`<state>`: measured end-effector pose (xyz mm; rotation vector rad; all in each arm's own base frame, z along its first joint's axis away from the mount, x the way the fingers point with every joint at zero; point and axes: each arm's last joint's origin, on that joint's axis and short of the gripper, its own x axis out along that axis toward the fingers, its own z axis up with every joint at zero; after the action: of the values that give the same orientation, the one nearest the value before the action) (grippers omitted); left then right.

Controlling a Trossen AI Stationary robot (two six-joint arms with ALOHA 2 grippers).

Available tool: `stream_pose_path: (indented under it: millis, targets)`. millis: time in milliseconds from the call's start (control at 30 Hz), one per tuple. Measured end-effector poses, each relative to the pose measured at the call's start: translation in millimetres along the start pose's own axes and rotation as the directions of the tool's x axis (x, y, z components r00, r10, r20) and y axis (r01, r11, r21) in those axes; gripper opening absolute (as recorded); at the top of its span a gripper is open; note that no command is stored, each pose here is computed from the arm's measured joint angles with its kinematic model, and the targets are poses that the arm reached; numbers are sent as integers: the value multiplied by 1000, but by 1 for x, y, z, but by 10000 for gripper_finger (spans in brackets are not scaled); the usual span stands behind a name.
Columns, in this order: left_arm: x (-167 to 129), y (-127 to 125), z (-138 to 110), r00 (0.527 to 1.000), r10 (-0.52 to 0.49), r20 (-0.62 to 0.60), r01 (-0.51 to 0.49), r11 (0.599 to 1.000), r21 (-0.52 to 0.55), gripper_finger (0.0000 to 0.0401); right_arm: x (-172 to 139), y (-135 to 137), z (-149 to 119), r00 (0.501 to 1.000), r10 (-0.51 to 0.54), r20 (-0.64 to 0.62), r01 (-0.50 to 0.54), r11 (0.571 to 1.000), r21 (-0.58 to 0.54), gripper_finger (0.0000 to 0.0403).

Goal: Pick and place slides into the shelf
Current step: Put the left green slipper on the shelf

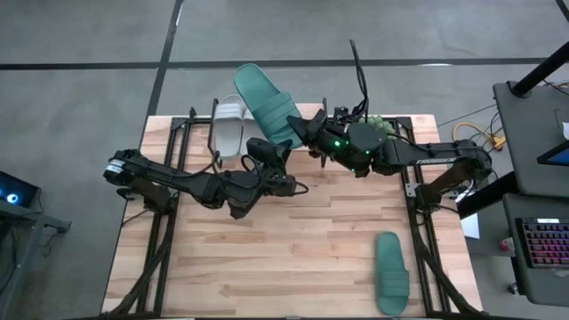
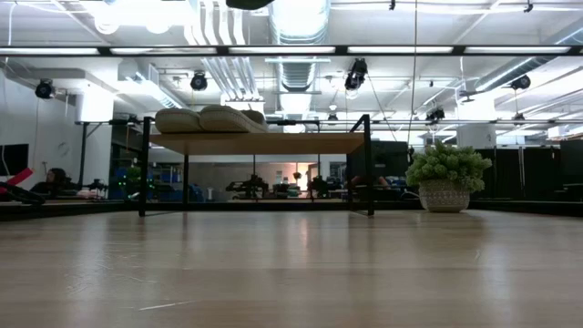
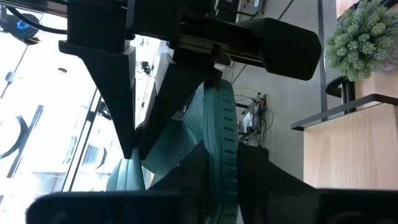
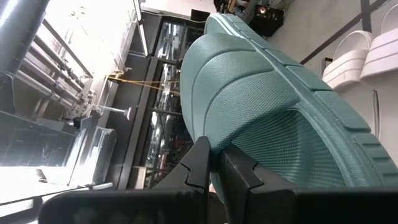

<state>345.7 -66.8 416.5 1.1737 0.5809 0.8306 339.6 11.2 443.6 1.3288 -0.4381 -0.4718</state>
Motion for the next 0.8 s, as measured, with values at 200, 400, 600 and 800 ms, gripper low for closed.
stream_pose_path:
  millis: [200, 400, 600, 800]
  targets:
    - [0, 0, 0, 1000, 0, 0, 0, 1000, -1, 27, 0, 0, 0, 1000, -1, 0, 1, 1000, 0, 15]
    - [0, 0, 0, 1000, 0, 0, 0, 1000, -1, 26, 0, 0, 0, 1000, -1, 0, 1, 1000, -15, 15]
    - [0, 0, 0, 1000, -1, 1, 1, 1000, 1, 24, 0, 0, 0, 1000, -1, 0, 1, 1000, -21, 15]
    - [0, 0, 0, 1000, -2, 1, 2, 1000, 2, 23, 0, 0, 1, 1000, -1, 3, 1, 1000, -21, 15]
